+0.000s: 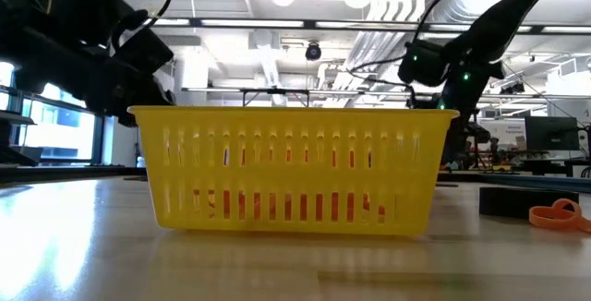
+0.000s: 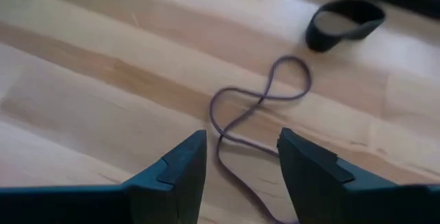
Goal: Sort rubber bands into baskets
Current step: Put the purple rubber band into the orange bin
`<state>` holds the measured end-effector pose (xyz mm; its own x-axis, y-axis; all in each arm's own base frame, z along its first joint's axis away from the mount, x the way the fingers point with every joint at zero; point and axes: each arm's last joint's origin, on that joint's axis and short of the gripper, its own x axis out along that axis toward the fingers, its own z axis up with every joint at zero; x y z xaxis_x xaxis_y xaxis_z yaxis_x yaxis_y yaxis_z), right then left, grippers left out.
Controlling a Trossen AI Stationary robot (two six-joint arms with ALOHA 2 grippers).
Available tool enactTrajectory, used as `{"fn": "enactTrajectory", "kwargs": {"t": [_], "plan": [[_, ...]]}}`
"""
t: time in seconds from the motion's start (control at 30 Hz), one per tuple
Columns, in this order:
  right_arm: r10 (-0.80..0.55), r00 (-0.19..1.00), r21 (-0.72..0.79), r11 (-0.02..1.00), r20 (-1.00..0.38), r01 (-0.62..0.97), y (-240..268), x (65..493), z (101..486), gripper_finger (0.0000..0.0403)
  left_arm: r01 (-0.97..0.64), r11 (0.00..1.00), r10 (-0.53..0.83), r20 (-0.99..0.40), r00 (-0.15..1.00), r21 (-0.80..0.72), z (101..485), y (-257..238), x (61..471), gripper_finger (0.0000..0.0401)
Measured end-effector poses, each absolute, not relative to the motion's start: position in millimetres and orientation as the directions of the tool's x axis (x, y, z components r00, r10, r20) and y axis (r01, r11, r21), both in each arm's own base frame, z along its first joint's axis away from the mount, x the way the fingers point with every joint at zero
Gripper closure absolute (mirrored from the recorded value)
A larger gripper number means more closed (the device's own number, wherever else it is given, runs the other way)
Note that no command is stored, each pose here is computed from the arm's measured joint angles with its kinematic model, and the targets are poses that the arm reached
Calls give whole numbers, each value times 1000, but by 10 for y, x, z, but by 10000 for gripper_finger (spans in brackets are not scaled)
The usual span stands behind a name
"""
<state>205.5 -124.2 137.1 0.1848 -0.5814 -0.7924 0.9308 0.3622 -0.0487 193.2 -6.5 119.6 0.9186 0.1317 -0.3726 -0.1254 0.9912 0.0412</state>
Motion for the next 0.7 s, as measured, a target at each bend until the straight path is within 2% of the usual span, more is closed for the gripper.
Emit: {"fn": "enactTrajectory", "kwargs": {"t": [0.27,0.37,0.53,0.7], "plan": [[-556,164,-63,366,-815,929,-1315,2129,1135,241,-142,988,152,-378,913,52,1188,-27,1926,307],[-555,171,-59,373,-814,926,-1324,2153,1102,275,-147,988,156,-378,912,54,1188,-20,1926,307],[-537,213,-43,425,-816,904,-1322,2177,1121,383,-148,988,157,-380,912,55,1187,-19,1926,307],[-514,258,-17,469,-818,883,-1228,2204,1178,387,-148,988,157,-380,912,55,1187,-20,1926,307]]}}
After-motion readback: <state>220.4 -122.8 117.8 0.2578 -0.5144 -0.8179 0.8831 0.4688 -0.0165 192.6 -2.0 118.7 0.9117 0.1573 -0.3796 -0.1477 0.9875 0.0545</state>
